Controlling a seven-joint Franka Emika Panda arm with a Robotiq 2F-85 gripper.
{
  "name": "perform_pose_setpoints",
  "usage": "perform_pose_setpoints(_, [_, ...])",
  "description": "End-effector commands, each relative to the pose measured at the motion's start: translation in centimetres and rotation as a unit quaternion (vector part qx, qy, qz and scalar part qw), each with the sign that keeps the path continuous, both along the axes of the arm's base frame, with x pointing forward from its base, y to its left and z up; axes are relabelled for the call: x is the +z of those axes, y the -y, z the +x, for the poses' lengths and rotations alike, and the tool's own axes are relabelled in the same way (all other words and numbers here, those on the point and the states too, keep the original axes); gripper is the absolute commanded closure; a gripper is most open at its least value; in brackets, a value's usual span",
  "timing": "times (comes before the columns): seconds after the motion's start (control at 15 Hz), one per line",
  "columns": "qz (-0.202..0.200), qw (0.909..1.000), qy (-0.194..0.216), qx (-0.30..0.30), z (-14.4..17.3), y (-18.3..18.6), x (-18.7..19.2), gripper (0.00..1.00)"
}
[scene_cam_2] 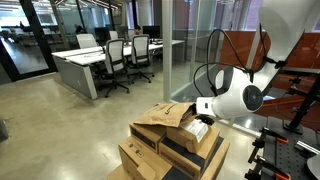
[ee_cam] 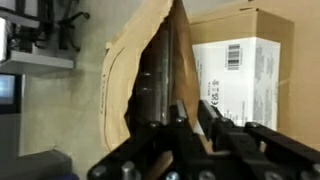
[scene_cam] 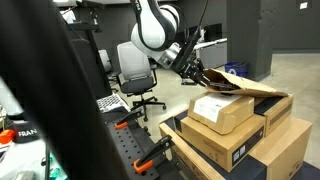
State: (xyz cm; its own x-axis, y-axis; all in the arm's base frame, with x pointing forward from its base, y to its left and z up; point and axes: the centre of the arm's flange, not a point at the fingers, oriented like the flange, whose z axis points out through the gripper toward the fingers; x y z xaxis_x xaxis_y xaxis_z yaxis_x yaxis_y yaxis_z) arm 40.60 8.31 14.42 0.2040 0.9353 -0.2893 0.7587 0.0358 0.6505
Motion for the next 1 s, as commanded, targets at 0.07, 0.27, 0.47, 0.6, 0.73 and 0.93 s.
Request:
perform_pose_setpoints(0.07, [0.002, 1.0, 0.006, -0.001, 0.16, -0.1, -0.61, 0.86])
perform_pose_setpoints(0.27, [0.002, 1.0, 0.004, -0.001, 0.09, -0.07, -0.65, 0.67])
perform_pose_setpoints(0.47, [0.002, 1.0, 0.004, -0.002, 0.05, -0.03, -0.71, 0.45])
perform_pose_setpoints(0.6, [0.002, 1.0, 0.005, -0.001, 0.09, -0.01, -0.72, 0.82])
perform_pose_setpoints(0.73, [0.003, 1.0, 0.005, -0.001, 0.11, 0.05, -0.72, 0.89])
perform_pose_setpoints(0.93, [0.003, 1.0, 0.003, -0.003, 0.14, 0.09, -0.76, 0.63])
